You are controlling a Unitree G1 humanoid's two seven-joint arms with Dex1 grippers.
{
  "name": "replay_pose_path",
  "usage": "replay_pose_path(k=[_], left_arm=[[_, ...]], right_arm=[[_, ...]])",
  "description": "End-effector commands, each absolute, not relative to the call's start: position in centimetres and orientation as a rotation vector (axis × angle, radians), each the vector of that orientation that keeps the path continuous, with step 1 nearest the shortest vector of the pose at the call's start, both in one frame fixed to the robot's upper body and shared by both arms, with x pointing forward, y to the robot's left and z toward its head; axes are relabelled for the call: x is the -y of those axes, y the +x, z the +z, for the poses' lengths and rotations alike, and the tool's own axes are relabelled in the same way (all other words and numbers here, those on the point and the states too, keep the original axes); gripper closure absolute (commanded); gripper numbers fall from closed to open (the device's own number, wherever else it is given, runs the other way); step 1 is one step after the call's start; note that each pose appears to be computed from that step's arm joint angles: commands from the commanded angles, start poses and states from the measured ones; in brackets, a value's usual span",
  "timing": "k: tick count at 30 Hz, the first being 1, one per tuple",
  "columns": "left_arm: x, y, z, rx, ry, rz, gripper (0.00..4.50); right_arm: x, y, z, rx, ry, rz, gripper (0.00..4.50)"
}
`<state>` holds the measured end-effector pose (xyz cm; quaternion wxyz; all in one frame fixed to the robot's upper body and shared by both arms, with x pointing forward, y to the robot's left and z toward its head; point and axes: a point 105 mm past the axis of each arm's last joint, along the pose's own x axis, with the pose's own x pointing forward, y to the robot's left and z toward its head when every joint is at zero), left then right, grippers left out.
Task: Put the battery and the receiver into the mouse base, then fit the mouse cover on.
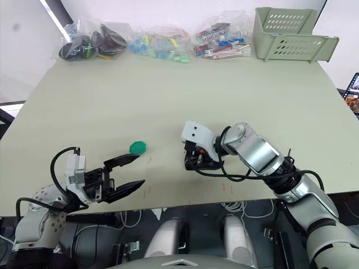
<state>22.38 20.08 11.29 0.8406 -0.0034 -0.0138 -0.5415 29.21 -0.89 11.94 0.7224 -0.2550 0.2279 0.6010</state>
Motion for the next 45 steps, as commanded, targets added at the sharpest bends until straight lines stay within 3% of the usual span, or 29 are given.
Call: replay_pose_path(k=[1,5,12,19,24,27,38,42,45], left_arm=[[-20.5,22.3,11.8,0.057,0.023,-1.143,0.00],[-20.6,22.3,11.5,0.056,0.021,-1.144,0.00],[-20.8,22.1,11.2,0.058,0.017,-1.144,0.00],[-20.8,22.1,11.0,0.059,0.012,-1.146,0.00],[-20.4,22.5,11.5,0.063,0.014,-1.156,0.00],[-20.3,22.8,11.9,0.063,0.021,-1.169,0.00],[-20.8,23.0,12.4,0.058,0.036,-1.179,0.00],[-20.9,22.8,12.4,0.055,0.044,-1.192,0.00],[-21.0,22.8,12.4,0.060,0.036,-1.191,0.00]], right_arm=[[1.7,29.2,9.8,-0.587,-0.584,1.325,2.74],[2.4,29.4,8.4,-0.604,-0.600,1.312,2.74],[2.6,28.7,15.8,-0.219,-0.329,1.330,2.74],[5.8,27.6,16.9,-0.061,0.004,1.185,2.74],[7.8,27.2,14.6,-0.071,0.144,1.011,2.74],[8.3,27.0,13.2,0.010,0.196,0.929,2.74],[7.8,27.4,9.4,0.020,0.248,0.871,2.74],[7.1,27.5,5.3,-0.099,0.176,0.882,2.74],[7.0,27.8,5.0,-0.098,0.187,0.880,2.74]])
